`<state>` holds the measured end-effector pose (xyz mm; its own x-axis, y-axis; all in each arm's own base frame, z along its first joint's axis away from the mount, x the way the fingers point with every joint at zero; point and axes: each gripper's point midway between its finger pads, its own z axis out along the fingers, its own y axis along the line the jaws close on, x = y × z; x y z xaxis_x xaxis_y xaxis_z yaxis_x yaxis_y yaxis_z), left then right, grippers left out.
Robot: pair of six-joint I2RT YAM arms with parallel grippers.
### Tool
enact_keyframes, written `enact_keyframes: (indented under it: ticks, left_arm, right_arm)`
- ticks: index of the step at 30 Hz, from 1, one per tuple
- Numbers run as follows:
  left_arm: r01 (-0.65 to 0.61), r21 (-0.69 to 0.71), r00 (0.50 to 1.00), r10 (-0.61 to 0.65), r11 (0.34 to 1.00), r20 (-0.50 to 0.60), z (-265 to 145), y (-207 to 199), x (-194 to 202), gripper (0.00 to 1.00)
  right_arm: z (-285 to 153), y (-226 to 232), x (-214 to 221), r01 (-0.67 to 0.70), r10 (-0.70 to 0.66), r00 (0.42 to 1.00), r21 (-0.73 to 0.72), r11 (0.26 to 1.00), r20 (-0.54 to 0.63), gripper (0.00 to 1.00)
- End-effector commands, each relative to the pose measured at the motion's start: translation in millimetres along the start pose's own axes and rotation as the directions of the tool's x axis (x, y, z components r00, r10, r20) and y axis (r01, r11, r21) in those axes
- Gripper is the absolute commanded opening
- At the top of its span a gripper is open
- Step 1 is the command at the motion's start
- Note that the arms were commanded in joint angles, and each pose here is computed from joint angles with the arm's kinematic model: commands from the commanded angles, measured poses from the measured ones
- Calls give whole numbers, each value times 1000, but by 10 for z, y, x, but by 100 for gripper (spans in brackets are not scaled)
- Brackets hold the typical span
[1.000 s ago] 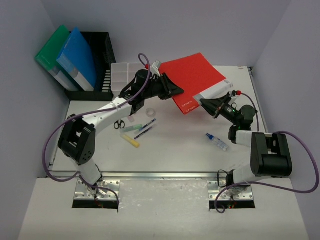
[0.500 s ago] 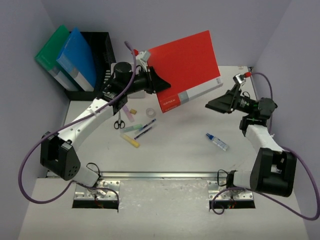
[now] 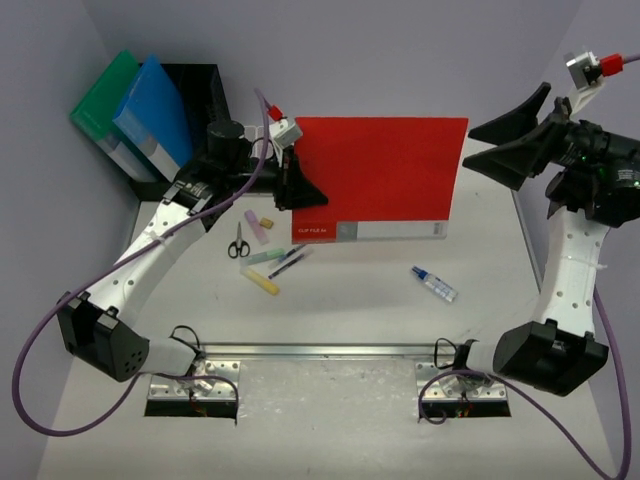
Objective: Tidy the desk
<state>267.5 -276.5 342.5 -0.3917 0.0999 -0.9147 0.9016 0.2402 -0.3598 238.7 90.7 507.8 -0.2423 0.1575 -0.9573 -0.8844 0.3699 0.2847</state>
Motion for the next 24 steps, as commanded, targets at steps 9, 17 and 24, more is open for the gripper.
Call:
enact_keyframes:
  ticks: [9, 17, 24]
  left_arm:
    - [-459, 116, 873, 472, 881, -123, -228, -578, 306, 0]
    - [-522, 108, 828, 533, 846, -171, -196, -481, 451, 0]
    - [-539, 101, 808, 547, 836, -219, -132, -383, 510, 0]
  right_arm:
    - [-254, -292, 391, 214, -174, 936, 100, 972, -305, 99]
    - [-181, -583, 660, -174, 212, 936, 157, 972, -279, 87]
    - [-203, -482, 943, -321, 351, 890, 147, 936, -291, 94]
